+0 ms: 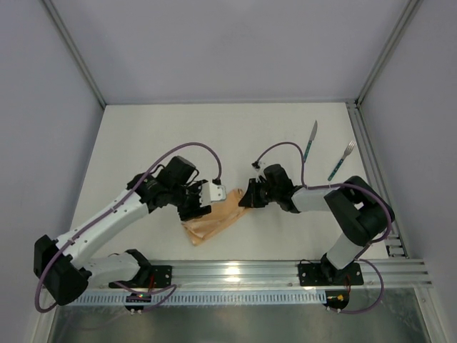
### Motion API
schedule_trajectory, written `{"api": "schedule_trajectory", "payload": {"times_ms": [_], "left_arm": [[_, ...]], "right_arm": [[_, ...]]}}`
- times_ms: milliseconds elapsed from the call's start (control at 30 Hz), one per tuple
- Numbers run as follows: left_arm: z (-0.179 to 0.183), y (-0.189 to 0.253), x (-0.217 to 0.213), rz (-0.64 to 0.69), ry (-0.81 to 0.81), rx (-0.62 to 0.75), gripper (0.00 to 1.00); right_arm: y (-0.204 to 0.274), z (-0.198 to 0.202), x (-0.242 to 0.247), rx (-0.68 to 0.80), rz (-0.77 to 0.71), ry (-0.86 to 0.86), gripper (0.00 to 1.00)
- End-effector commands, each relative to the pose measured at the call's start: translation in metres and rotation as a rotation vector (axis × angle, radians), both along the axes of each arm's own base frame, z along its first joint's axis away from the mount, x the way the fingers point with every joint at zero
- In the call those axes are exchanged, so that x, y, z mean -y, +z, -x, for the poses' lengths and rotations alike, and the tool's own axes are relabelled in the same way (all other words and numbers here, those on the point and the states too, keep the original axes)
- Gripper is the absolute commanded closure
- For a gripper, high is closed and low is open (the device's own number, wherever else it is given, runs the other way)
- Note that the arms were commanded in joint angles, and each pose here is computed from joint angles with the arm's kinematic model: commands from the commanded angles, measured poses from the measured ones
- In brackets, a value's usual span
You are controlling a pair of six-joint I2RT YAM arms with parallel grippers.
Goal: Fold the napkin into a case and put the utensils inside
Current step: Stuff the top corner of the smaller-rectangle-folded napkin into the folded napkin.
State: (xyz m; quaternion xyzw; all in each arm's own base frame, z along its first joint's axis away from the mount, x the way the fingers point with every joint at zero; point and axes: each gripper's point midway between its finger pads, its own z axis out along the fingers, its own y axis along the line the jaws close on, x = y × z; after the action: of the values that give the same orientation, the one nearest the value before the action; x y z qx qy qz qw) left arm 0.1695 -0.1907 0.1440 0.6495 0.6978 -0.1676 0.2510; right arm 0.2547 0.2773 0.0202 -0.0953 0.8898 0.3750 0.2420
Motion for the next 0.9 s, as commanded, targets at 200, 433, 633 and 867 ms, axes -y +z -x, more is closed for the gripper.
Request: {"api": "schedule_trajectory", "payload": {"times_ms": [200, 433, 633, 867], "left_arm": [[-0.030, -0.044, 0.034, -0.054, 0.151, -0.050, 0.39], [0.016, -0.090, 0.025, -0.184, 0.035, -0.212, 0.58], [0.049, -0.101, 0.014, -0.242, -0.076, -0.362, 0.68], [0.072, -0.077, 0.011, -0.221, -0.190, -0.451, 0.62]], "right_arm": [[-0.005, 0.001, 0.008, -0.010, 0.021, -0.045, 0.96], [-0.013, 0.004, 0.010, -0.024, 0.016, -0.066, 0.96], [-0.014, 0.001, 0.009, -0.024, 0.005, -0.086, 0.96], [-0.013, -0.004, 0.006, -0.025, -0.012, -0.108, 0.96]]}}
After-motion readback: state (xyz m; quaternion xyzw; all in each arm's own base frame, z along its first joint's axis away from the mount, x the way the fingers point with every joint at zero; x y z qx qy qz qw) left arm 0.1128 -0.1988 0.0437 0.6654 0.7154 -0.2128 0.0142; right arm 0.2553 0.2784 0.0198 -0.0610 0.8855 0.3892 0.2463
